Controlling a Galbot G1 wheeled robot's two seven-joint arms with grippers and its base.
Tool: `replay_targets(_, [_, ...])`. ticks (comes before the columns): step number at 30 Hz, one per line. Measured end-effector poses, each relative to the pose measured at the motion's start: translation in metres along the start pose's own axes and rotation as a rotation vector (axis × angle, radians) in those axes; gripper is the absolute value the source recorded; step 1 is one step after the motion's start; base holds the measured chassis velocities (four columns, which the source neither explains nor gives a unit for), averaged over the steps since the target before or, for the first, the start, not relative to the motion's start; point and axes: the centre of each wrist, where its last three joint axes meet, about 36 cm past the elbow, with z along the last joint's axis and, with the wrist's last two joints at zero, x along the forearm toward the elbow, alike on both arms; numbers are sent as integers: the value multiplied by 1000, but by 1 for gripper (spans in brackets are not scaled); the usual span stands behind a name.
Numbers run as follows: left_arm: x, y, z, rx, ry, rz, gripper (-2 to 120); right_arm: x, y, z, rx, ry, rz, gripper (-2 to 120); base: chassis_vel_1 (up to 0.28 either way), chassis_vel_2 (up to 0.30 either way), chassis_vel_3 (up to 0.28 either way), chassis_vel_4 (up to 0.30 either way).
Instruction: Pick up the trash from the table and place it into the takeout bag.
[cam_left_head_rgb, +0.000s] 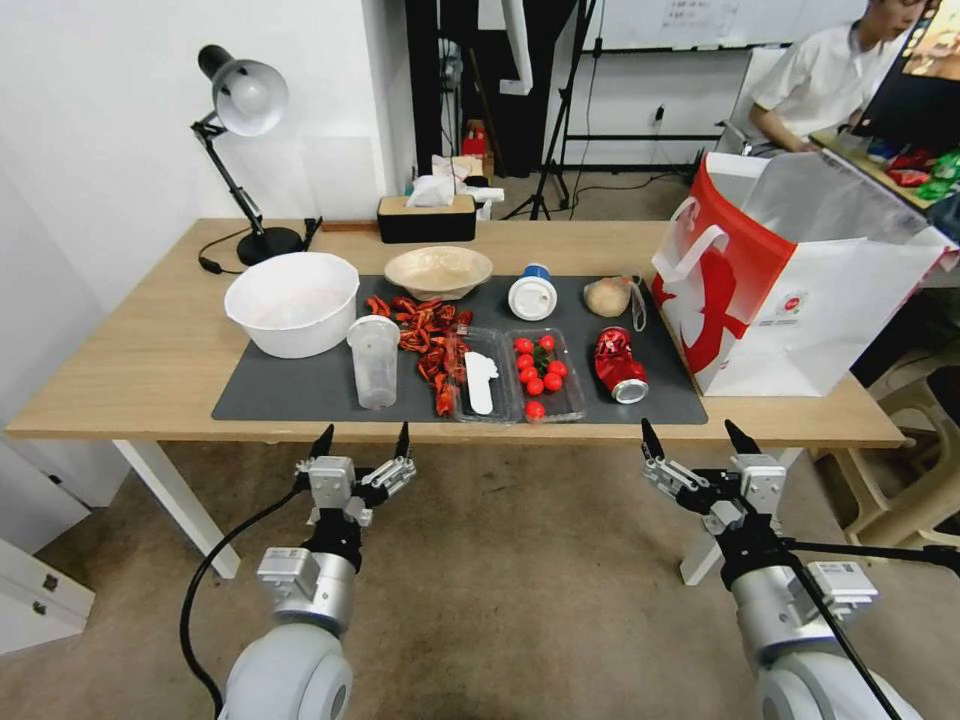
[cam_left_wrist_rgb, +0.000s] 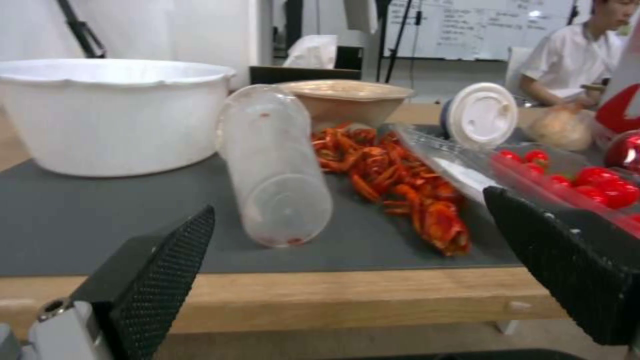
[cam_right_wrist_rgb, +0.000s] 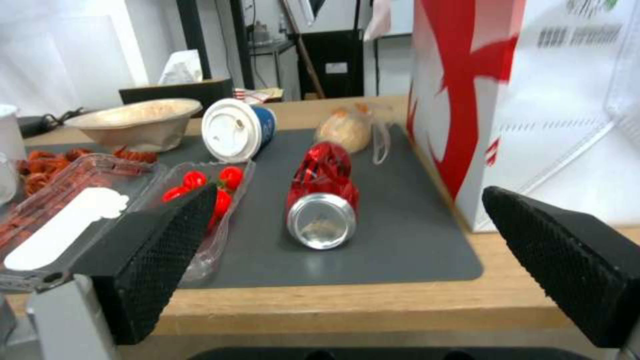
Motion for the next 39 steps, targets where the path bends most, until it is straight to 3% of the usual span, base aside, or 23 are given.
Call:
replay_targets(6, [2,2,-1,-6,2,9,100,-21,-3,19,-47,27,-78,100,0,0,0,0])
replay_targets(14, [4,2,-1,-19,4,0,100,-58,1,35,-66,-24,-153,100,0,0,0,0])
replay_targets(24, [4,7,2,-30,10,-21,100,-104,-7,30,-37,-54,-151,100,0,0,0,0])
replay_targets(39, [-2,8,13,-8,39,-34,100,-168,-15,38,-74,60,-77,100,0,0,0,0])
